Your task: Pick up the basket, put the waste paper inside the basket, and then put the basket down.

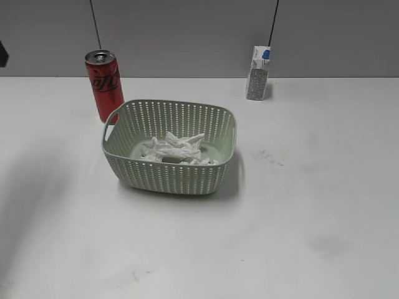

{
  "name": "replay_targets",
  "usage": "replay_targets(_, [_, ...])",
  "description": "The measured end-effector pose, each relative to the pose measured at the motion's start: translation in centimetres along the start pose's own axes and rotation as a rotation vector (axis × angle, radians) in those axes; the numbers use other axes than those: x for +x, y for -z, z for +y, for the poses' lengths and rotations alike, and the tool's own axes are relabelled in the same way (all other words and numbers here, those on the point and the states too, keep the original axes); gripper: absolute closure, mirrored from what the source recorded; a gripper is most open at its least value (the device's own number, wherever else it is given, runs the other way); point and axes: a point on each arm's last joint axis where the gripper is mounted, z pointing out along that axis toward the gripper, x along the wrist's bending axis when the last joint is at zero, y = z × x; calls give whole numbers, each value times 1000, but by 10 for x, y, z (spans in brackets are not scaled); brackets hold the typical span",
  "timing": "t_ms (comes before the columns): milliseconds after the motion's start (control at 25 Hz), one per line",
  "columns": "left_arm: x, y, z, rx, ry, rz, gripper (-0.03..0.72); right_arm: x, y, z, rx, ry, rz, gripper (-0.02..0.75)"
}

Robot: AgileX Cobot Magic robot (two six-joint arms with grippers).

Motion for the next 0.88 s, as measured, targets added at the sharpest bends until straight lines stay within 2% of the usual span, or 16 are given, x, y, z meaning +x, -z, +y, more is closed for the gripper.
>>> replay_targets(80, [2,21,-6,-43,-2,13,71,1,7,-7,-78,-9,3,237])
replay_targets(200, [-6,52,-20,-115,-17,20,84,1,15,-12,-154,-15,2,237])
replay_targets(320, [-15,81,-45,-202,-26,26,99,1,16,-13,-164,-16,2,237])
replay_targets(520, [-27,112,-105,-304,-43,47,109,1,15,-13,-163,-16,2,237])
replay_targets(720, [-37,122,-171,-380,-55,55,111,1,15,-13,-163,-17,3,237])
replay_targets(880, [-42,114,-222,-430,-59,48,111,1,15,-13,-163,-18,4,237])
